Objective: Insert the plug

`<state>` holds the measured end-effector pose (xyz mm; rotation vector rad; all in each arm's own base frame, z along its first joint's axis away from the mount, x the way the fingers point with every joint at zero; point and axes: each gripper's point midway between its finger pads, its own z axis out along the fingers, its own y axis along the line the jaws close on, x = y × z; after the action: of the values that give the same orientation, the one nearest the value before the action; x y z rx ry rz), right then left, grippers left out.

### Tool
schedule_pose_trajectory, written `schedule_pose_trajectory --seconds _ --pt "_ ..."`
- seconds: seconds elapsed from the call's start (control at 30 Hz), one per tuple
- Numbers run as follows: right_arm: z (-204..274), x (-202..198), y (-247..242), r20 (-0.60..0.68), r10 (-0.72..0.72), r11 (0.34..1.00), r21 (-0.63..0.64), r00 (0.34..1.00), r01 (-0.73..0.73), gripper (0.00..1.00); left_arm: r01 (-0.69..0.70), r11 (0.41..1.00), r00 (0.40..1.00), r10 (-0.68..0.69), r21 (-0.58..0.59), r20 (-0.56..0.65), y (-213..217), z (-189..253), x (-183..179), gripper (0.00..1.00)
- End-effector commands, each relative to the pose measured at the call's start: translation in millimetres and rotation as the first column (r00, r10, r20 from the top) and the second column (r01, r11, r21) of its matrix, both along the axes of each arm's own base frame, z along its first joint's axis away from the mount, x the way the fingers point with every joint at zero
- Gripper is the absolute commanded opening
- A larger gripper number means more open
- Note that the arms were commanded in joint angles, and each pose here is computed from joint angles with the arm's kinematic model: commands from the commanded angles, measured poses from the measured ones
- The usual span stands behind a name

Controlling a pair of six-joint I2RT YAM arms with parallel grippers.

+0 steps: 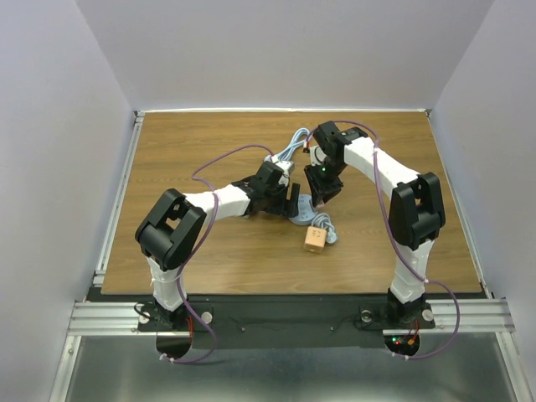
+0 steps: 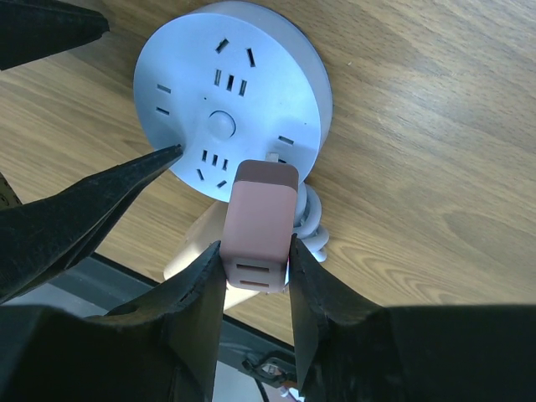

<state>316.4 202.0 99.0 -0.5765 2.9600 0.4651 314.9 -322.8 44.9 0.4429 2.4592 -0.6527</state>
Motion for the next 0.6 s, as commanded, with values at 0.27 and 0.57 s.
schedule_pose_trajectory --seconds 0.27,0.57 --pt "-3.2 4.1 -1.5 0.010 0.012 0.999 -0.038 1.000 -0.012 0.00 0.024 1.000 0.999 -0.024 0.017 0.022 -0.4 2.0 1.8 0.83" --pt "-7.7 7.9 -3.6 0.014 0.006 0.998 -0.059 1.000 -0.005 0.00 0.030 0.999 0.999 -0.030 0.021 0.014 0.8 -1.1 0.1 0.82"
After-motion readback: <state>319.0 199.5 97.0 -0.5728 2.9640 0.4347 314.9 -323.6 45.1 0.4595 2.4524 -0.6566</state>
